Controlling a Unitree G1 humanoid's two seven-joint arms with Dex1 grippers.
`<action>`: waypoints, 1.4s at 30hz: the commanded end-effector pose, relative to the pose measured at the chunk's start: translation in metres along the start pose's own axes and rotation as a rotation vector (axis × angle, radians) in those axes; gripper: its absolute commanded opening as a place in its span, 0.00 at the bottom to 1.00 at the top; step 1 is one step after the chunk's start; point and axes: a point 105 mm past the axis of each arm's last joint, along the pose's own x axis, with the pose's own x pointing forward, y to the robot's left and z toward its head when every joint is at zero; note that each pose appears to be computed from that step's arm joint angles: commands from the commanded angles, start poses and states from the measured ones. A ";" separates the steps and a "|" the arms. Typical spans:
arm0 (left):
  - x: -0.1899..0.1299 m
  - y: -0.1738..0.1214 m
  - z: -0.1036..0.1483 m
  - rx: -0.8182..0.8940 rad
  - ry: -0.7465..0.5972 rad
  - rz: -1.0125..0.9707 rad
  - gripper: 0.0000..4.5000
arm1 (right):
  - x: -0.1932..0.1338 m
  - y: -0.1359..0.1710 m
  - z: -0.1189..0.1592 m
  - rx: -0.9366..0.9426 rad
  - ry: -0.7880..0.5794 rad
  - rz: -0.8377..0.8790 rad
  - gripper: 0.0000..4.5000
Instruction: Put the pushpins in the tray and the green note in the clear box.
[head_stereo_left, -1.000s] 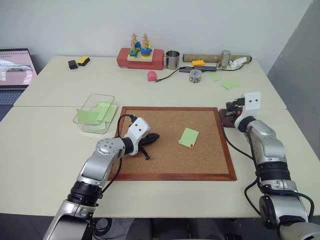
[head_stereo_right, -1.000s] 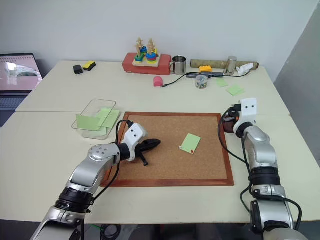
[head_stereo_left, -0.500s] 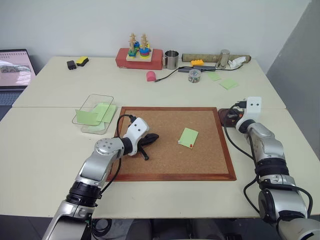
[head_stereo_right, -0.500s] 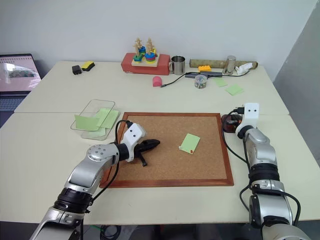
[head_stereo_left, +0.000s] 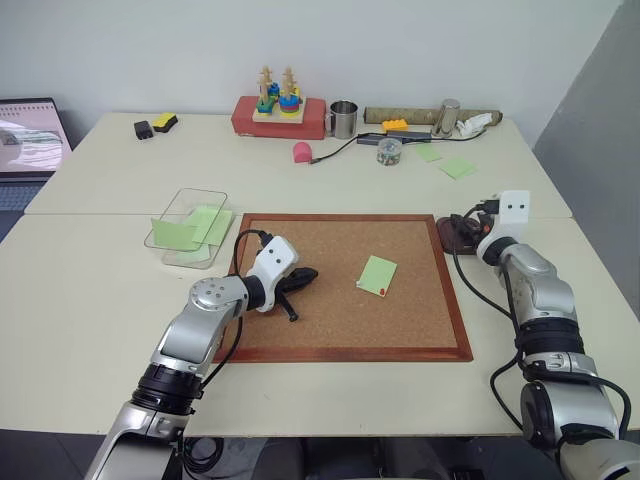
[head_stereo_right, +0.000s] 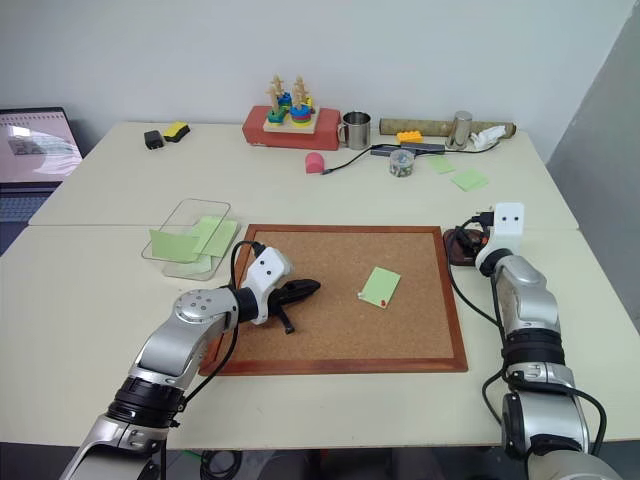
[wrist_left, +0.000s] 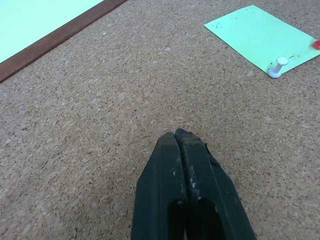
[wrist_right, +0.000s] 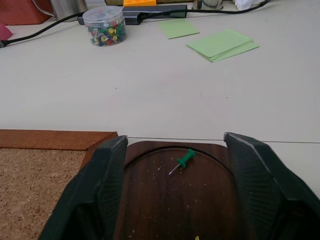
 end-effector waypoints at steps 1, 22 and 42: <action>0.004 -0.012 -0.013 -0.014 0.044 -0.042 0.00 | -0.011 0.010 0.034 -0.024 -0.117 0.092 0.95; 0.006 -0.014 -0.012 -0.015 0.044 -0.055 0.00 | -0.097 0.133 -0.036 -0.280 0.103 0.937 1.00; 0.003 -0.015 -0.012 -0.015 0.050 -0.055 0.00 | -0.088 0.150 -0.048 -0.182 0.093 0.950 0.52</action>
